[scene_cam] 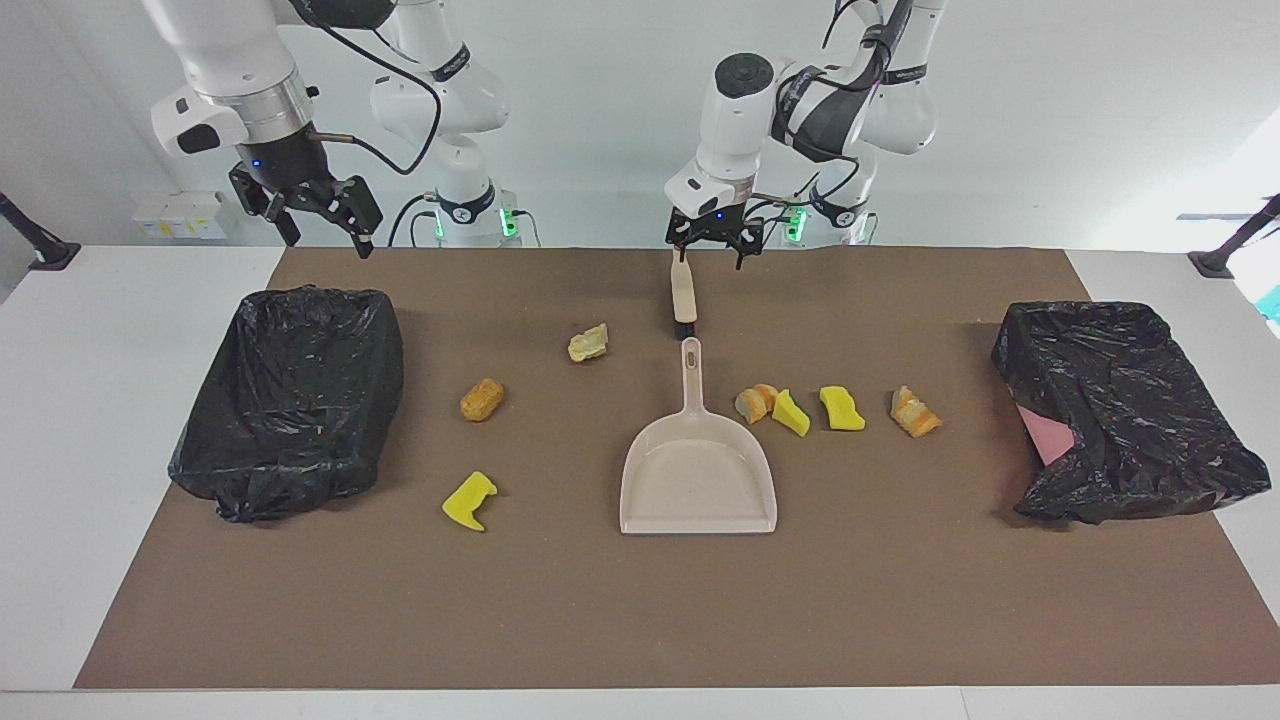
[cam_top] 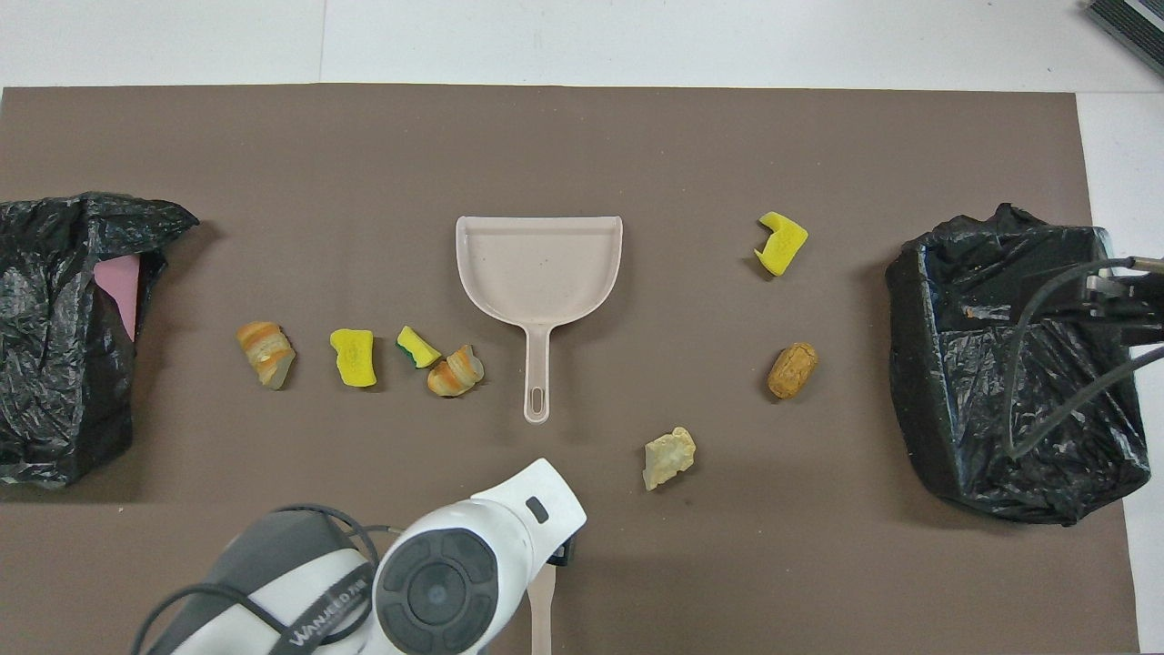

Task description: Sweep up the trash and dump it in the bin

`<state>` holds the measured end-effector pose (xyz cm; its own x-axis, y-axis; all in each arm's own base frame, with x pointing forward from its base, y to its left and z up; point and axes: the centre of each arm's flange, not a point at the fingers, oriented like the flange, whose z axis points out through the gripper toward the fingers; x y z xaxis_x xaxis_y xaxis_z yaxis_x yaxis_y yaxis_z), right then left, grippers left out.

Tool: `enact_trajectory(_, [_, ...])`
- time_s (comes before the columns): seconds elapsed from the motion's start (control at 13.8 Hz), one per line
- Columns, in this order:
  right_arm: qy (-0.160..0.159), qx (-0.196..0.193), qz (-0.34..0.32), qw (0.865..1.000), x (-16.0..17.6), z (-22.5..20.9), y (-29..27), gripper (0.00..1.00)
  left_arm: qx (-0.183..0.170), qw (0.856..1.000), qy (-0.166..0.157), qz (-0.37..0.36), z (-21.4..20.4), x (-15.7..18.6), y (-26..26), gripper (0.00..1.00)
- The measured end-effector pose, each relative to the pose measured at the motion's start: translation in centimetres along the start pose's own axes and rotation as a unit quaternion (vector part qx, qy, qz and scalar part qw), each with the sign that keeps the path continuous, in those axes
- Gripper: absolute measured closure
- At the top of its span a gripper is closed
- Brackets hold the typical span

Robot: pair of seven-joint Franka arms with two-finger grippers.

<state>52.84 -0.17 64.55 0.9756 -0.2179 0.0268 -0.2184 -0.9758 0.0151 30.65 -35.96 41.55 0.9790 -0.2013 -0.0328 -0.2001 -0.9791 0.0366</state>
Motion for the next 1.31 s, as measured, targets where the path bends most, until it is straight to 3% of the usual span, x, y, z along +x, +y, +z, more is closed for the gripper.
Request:
enact_trajectory(0.51, [0.000, 0.000, 0.000, 1.000, 0.0, 0.0, 0.0, 0.00, 0.003, 1.000, 0.003, 0.002, 7.0, -7.5, 3.3, 0.00])
enact_trajectory(0.95, [0.000, 0.000, -0.001, 1.000, 0.0, 0.0, -0.1, 0.00, 0.011, 1.000, -0.003, -0.007, 8.4, -10.8, 4.6, 0.00])
enact_trajectory(1.16, [0.000, 0.000, -0.006, 1.000, -0.1, 0.0, -0.6, 0.00, 0.011, 1.000, -0.003, -0.021, 8.5, -10.8, 4.4, 0.37])
enact_trajectory(1.31, [0.002, 0.001, -0.009, 1.000, -0.2, 0.0, -1.0, 0.00, 0.012, 0.999, -0.004, -0.029, 8.5, -10.9, 4.3, 0.56])
